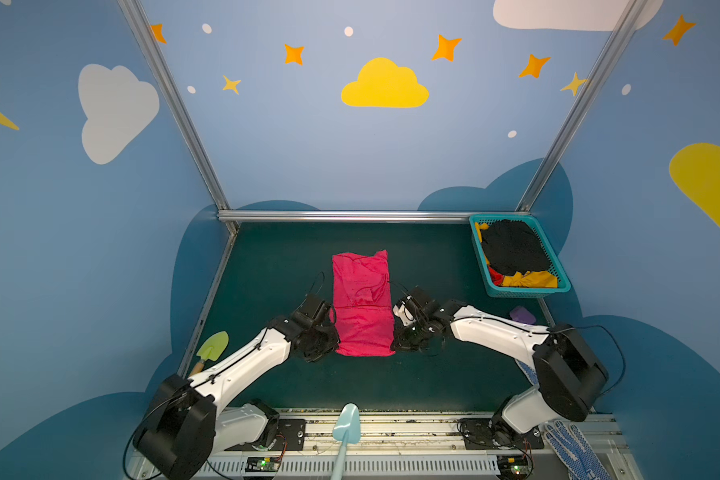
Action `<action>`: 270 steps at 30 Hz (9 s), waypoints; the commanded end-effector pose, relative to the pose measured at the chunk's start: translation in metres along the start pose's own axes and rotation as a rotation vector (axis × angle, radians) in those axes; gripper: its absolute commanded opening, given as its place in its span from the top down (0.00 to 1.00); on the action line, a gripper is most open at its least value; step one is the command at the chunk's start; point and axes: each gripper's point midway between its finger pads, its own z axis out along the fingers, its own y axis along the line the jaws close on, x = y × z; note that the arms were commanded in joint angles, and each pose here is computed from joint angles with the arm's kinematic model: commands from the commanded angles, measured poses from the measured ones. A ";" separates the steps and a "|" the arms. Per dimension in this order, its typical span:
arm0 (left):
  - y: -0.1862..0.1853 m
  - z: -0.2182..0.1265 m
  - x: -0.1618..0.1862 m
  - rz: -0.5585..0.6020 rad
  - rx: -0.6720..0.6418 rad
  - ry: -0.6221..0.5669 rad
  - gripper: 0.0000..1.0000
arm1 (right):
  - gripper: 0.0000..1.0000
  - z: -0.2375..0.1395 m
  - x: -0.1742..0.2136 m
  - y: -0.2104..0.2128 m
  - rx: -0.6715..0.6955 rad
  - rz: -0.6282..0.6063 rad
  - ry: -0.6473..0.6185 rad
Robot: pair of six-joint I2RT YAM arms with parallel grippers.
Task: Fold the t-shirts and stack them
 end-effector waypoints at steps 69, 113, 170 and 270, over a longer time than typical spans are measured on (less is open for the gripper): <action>-0.047 0.106 -0.230 0.156 -0.201 0.008 0.95 | 0.26 -0.053 -0.173 -0.065 -0.049 0.115 -0.175; 0.162 -0.027 -0.472 0.132 -0.655 -0.335 0.81 | 0.24 -0.022 -0.171 -0.045 0.010 0.113 -0.067; 0.096 -0.036 -0.250 0.391 -0.291 -0.992 0.00 | 0.03 -0.151 -0.162 -0.253 0.610 -0.212 -1.120; 0.096 -0.037 -0.250 0.392 -0.280 -0.995 0.00 | 0.03 -0.153 -0.160 -0.261 0.578 -0.175 -1.076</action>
